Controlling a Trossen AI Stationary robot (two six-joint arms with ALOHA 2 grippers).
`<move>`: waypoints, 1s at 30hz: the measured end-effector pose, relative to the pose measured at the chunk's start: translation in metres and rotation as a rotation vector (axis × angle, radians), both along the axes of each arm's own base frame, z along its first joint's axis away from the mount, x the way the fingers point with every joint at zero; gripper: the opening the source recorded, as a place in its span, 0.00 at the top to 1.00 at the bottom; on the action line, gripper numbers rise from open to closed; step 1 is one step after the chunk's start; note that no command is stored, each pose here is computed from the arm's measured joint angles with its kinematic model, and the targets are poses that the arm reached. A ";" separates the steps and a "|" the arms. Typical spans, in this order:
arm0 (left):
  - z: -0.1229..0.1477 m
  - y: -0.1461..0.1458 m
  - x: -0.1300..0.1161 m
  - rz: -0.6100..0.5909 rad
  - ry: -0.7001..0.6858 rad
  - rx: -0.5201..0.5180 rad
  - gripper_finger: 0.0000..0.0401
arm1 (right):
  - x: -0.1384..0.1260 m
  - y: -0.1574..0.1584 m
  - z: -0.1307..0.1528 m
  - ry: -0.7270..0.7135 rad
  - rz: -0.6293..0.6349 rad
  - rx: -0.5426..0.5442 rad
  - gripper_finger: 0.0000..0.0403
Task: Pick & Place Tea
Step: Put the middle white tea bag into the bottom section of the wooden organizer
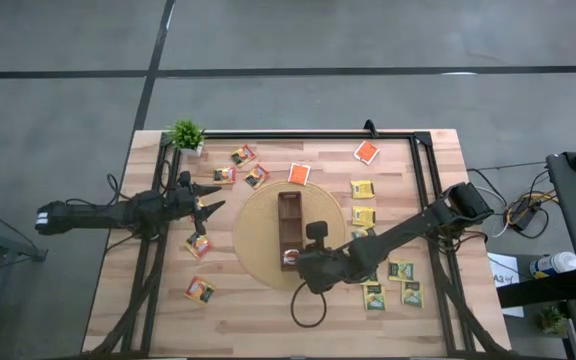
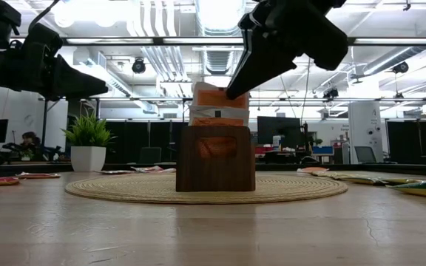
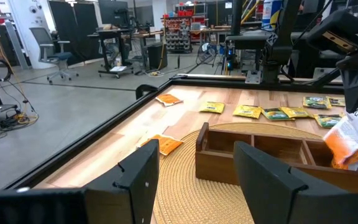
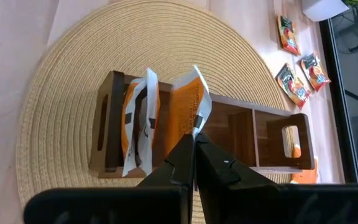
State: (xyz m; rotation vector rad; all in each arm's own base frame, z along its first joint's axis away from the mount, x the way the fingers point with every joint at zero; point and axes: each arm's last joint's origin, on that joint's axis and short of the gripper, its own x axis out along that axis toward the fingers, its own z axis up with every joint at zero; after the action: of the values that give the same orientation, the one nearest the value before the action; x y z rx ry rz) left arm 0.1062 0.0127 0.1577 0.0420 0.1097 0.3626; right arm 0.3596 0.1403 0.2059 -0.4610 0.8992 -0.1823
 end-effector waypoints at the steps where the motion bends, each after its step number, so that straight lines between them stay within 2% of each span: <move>1: 0.000 0.000 0.000 0.000 0.001 0.000 0.50 | 0.001 0.000 0.000 -0.006 0.000 0.002 0.98; 30: 0.000 0.000 0.000 0.001 0.000 0.000 0.50 | 0.001 -0.001 -0.004 -0.035 -0.014 0.012 0.98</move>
State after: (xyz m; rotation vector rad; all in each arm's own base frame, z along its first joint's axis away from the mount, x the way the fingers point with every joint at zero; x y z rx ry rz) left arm 0.1062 0.0128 0.1577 0.0423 0.1098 0.3637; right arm 0.3607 0.1393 0.2018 -0.4394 0.8694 -0.1968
